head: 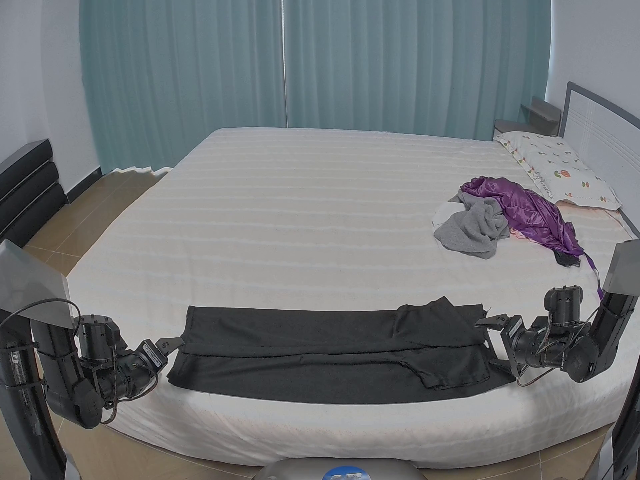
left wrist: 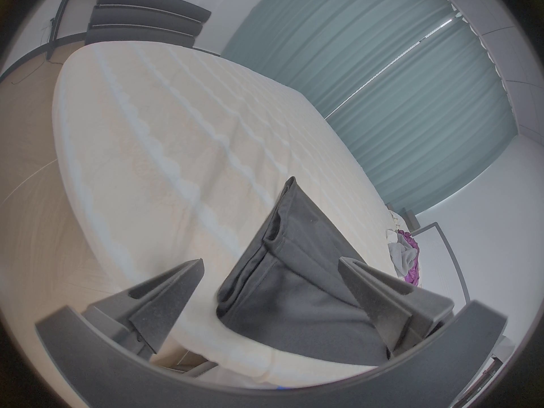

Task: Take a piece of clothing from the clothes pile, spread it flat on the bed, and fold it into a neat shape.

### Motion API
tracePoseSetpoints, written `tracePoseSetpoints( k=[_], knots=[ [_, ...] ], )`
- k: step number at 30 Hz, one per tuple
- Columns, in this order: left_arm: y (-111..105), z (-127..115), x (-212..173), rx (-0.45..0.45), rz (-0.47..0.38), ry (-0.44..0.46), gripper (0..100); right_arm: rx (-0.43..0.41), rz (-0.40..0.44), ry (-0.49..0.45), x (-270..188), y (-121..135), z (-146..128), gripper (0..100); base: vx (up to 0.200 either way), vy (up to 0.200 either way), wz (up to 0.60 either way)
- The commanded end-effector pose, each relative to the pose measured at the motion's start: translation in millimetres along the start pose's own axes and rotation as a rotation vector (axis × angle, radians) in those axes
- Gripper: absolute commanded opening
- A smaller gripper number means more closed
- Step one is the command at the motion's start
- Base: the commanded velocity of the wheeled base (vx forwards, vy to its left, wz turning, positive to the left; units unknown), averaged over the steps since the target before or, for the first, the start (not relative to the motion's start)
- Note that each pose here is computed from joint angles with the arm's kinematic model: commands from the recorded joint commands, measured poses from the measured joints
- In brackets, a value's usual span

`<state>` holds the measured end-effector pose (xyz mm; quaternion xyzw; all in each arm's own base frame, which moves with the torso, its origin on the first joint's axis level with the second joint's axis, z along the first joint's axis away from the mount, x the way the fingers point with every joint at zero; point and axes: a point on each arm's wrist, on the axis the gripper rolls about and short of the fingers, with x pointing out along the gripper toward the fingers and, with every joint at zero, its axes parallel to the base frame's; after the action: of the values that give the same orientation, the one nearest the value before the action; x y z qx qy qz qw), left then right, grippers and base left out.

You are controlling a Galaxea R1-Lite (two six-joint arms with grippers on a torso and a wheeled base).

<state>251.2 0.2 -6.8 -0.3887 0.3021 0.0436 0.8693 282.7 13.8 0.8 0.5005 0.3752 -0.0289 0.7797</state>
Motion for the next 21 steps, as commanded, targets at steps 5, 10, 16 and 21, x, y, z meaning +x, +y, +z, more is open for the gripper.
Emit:
tracePoseSetpoints(
  k=[5, 10, 16, 21],
  knots=[
    [-8, 8, 4, 0.011, -0.042, -0.035, 100, 0.0, -0.001, 0.001, 0, 0, 0, 100, 0.0, 0.0, 0.0],
    [-19, 19, 11, 0.036, -0.088, -0.07, 100, 0.0, -0.001, 0.001, 0, 0, 0, 100, 0.0, 0.0, 0.0],
    [-30, 34, 32, 0.127, -0.094, -0.082, 100, 0.0, 0.0, 0.003, 0, 0, 0, 100, 0.0, 0.0, 0.0],
    [-32, 32, 42, 0.214, -0.085, 0.021, 100, 0.0, -0.001, 0.001, 0, 0, 0, 100, 0.0, 0.0, 0.0]
  ],
)
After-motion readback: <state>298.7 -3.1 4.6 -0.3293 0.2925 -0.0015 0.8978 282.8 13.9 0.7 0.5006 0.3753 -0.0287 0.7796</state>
